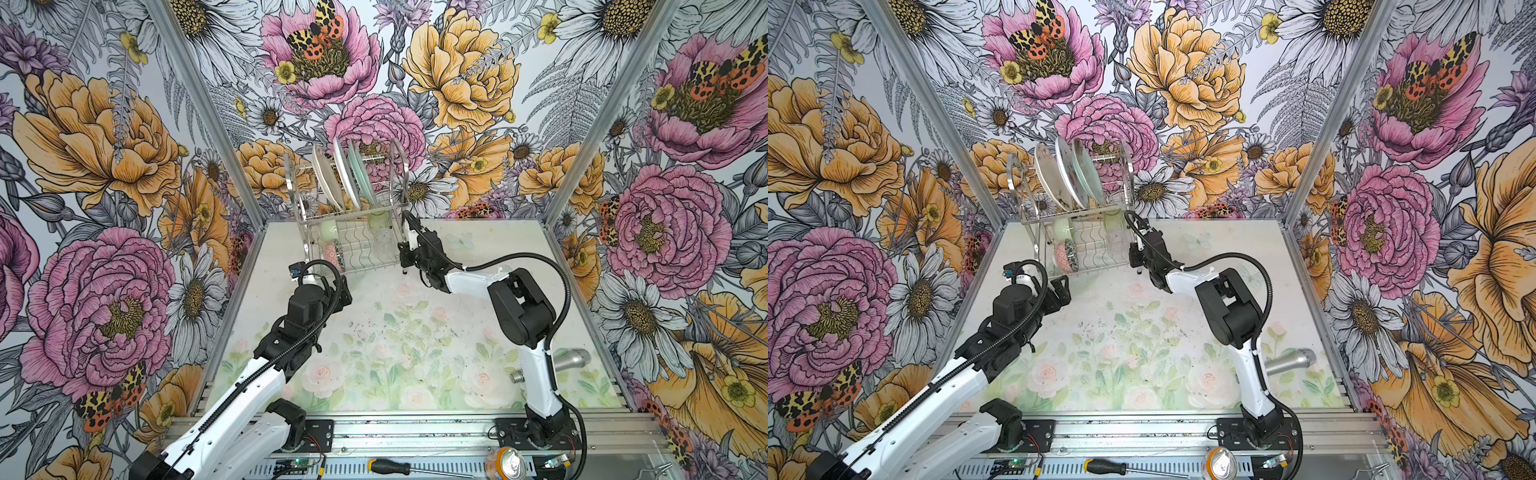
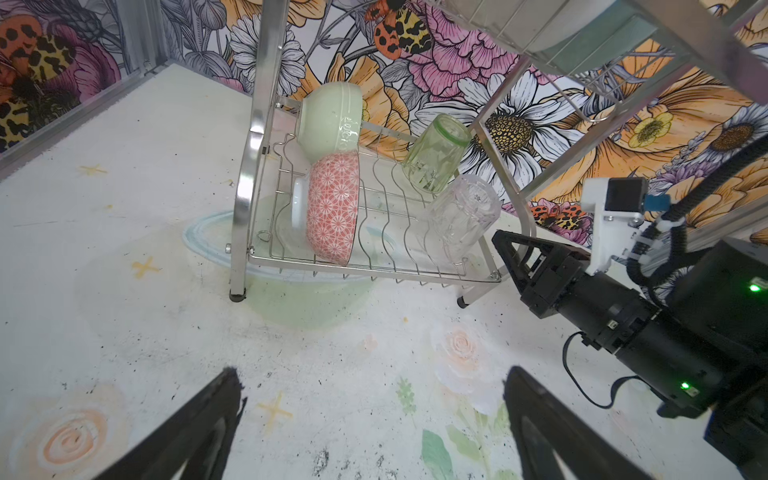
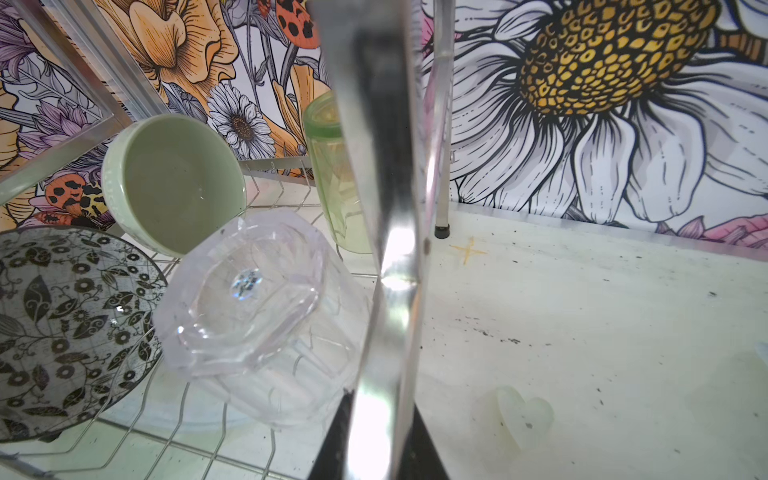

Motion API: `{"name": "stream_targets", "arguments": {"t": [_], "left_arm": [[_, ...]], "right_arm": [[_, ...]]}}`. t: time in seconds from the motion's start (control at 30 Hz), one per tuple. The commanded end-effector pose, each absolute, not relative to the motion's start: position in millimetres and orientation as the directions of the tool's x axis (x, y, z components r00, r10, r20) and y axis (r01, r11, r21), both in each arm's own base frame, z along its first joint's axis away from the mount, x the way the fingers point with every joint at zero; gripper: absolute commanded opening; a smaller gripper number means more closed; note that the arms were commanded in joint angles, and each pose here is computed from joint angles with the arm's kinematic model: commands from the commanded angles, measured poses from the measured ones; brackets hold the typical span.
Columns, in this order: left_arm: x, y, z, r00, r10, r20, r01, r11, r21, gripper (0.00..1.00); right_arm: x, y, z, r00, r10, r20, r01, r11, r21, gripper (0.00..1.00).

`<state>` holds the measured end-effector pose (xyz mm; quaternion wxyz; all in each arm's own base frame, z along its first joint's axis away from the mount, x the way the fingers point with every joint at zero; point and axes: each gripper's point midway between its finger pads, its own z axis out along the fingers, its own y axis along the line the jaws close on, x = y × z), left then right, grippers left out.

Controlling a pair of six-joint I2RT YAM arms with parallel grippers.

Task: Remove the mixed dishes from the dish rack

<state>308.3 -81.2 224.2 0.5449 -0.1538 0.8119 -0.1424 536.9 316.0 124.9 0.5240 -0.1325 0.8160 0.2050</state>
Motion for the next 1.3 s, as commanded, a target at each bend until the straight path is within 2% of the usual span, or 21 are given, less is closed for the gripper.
{"name": "stream_targets", "arguments": {"t": [0.0, 0.67, 1.27], "left_arm": [[307.1, -82.2, 236.4, -0.341, -0.42, -0.841, -0.069, 0.904, -0.423, 0.99], [298.4, -81.4, 247.2, -0.321, -0.42, -0.849, -0.044, 0.902, -0.429, 0.99], [296.8, -76.9, 249.5, -0.312, -0.373, -0.874, -0.052, 0.925, -0.376, 0.99]], "right_arm": [[542.9, 292.8, 128.7, -0.438, 0.123, -0.891, -0.308, 0.91, 0.278, 0.0], [498.9, 246.0, 130.3, -0.43, 0.122, -0.894, -0.211, 0.95, 0.231, 0.0], [420.7, 185.3, 121.8, -0.455, 0.119, -0.882, -0.115, 0.975, 0.191, 0.0]]}}
